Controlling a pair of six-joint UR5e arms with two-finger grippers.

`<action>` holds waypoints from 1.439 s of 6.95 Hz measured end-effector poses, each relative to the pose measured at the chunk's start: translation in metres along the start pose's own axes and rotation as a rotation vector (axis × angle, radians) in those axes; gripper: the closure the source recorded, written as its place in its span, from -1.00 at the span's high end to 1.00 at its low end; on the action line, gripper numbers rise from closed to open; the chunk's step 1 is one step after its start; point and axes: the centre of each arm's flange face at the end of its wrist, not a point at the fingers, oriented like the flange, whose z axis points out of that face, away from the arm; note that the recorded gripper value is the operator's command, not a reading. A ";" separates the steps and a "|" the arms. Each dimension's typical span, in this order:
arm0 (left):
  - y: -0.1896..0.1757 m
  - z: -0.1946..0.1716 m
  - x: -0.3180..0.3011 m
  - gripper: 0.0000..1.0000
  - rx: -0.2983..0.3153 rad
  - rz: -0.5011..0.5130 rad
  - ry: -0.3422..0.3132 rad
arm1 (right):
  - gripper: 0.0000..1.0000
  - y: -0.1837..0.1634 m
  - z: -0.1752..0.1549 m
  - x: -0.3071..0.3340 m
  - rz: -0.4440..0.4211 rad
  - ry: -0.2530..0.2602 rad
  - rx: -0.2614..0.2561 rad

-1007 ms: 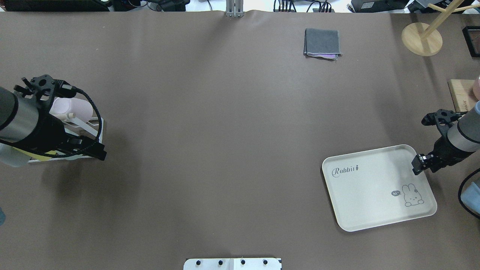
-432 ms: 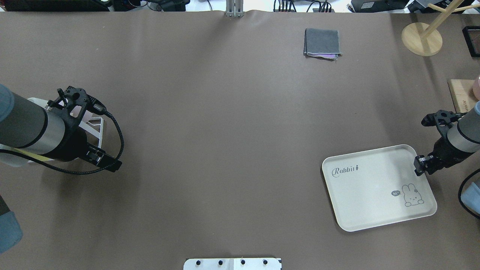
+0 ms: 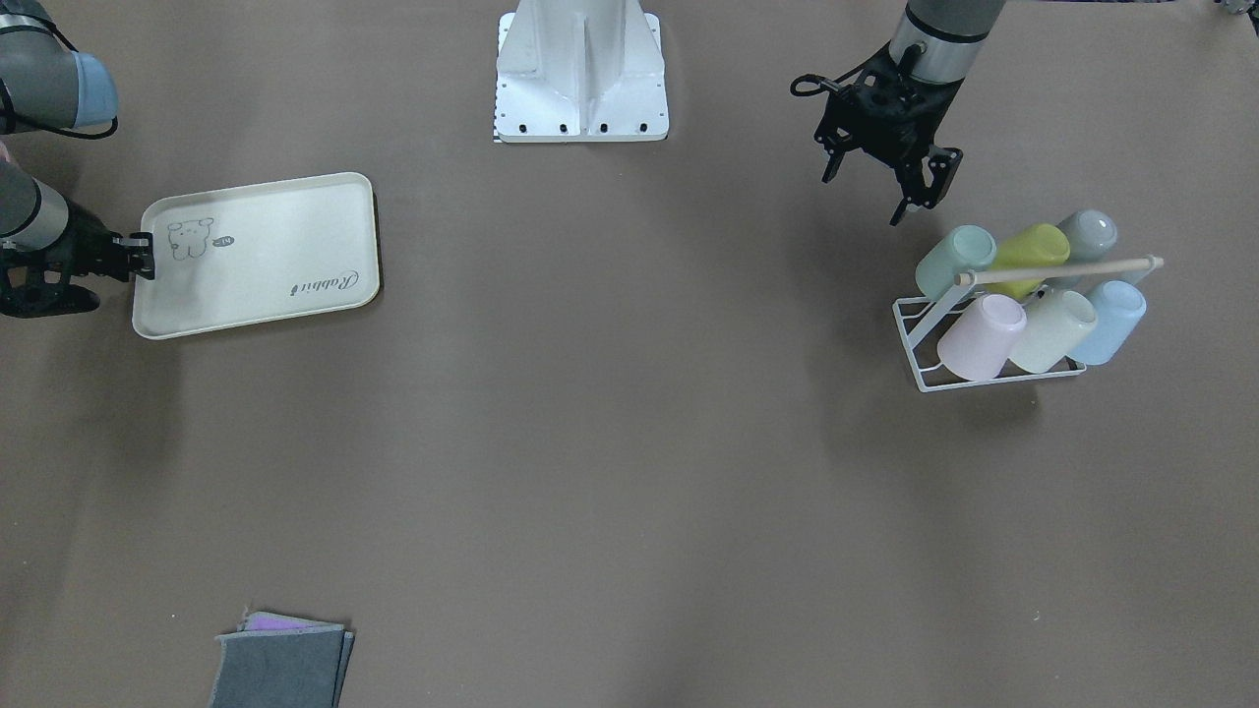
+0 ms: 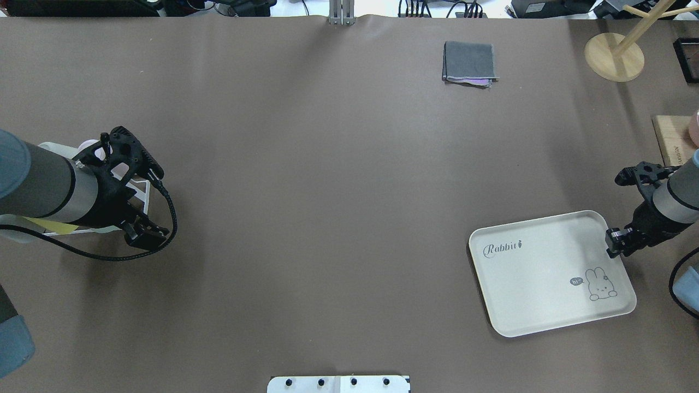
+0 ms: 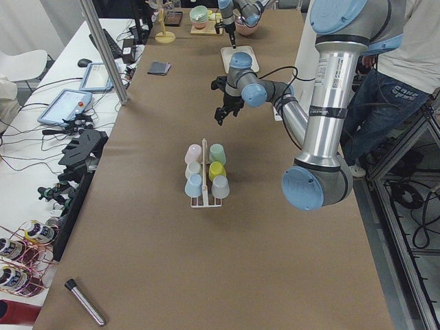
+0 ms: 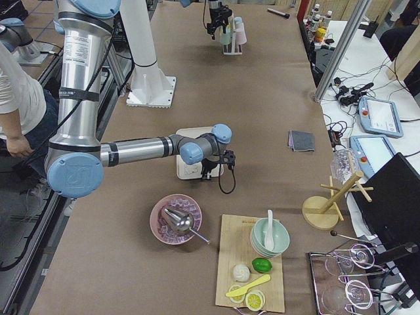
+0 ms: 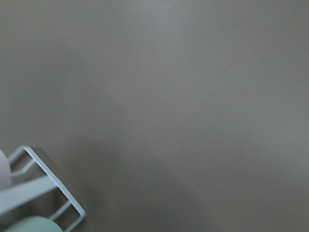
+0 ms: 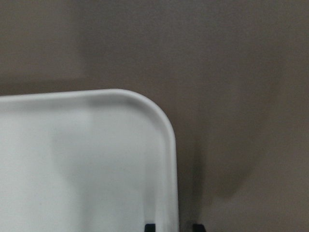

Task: Pick up and place green cup on tray

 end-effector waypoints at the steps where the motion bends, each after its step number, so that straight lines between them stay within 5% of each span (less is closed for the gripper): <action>1: -0.001 0.001 0.001 0.95 0.006 0.103 -0.040 | -0.26 0.000 0.001 0.001 0.001 -0.001 -0.003; 5: 0.023 0.044 0.050 0.95 -0.047 0.379 -0.225 | -0.46 -0.002 0.005 0.004 0.006 0.002 -0.010; 7: 0.032 0.057 0.076 0.94 -0.076 0.485 -0.262 | -0.69 -0.003 0.005 0.003 0.006 0.002 -0.009; 10: 0.056 0.066 0.118 0.94 -0.218 0.631 -0.355 | -0.93 -0.003 0.005 0.002 0.006 0.001 -0.008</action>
